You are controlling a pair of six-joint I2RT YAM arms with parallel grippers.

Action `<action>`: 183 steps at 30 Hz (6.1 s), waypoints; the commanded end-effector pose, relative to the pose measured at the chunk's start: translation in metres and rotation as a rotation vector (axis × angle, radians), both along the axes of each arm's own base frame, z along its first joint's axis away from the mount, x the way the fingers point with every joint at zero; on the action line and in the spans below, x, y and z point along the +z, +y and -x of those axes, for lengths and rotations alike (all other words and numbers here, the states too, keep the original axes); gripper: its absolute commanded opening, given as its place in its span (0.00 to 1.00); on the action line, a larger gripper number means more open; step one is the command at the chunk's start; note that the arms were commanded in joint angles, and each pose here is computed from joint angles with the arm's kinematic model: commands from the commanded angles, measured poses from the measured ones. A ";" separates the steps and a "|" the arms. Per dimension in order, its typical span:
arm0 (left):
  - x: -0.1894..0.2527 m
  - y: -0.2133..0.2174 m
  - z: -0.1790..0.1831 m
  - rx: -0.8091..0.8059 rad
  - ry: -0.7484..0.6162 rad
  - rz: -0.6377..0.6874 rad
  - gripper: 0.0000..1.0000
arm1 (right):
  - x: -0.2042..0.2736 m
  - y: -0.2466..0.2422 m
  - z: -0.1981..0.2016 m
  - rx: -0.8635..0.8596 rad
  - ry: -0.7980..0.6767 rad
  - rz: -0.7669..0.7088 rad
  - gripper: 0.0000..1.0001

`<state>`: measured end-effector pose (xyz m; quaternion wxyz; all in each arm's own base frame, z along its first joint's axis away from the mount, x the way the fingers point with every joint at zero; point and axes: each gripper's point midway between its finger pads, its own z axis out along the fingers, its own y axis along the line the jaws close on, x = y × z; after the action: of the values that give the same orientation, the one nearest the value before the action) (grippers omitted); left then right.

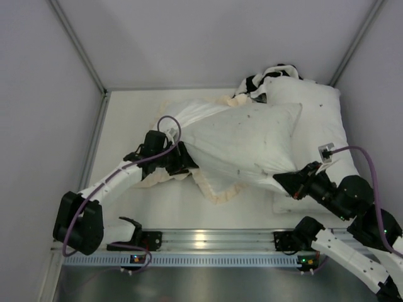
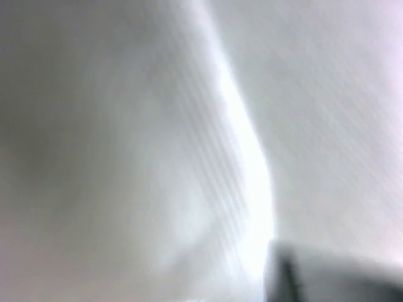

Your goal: Remove the pillowcase from the pillow

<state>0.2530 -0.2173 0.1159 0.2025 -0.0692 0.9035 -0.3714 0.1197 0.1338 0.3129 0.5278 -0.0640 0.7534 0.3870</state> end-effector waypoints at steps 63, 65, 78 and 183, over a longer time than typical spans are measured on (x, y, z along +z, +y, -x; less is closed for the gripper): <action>0.128 0.044 0.081 0.039 -0.199 0.109 0.80 | -0.143 0.029 -0.100 -0.202 0.315 0.472 0.79; 0.128 0.044 0.083 0.038 -0.203 0.114 0.80 | -0.178 0.044 -0.085 -0.110 0.405 0.448 0.78; 0.146 0.038 0.092 0.015 -0.204 0.176 0.80 | -0.161 0.234 -0.055 0.419 0.429 -0.073 0.75; 0.256 0.125 0.163 0.240 -0.474 -0.036 0.00 | -0.119 0.108 -0.169 -0.090 0.227 0.086 0.00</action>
<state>0.0843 -0.1119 0.3591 0.3964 -0.0767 0.8344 -0.3751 0.2818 0.2629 0.1828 0.4276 -0.0319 0.8334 0.3486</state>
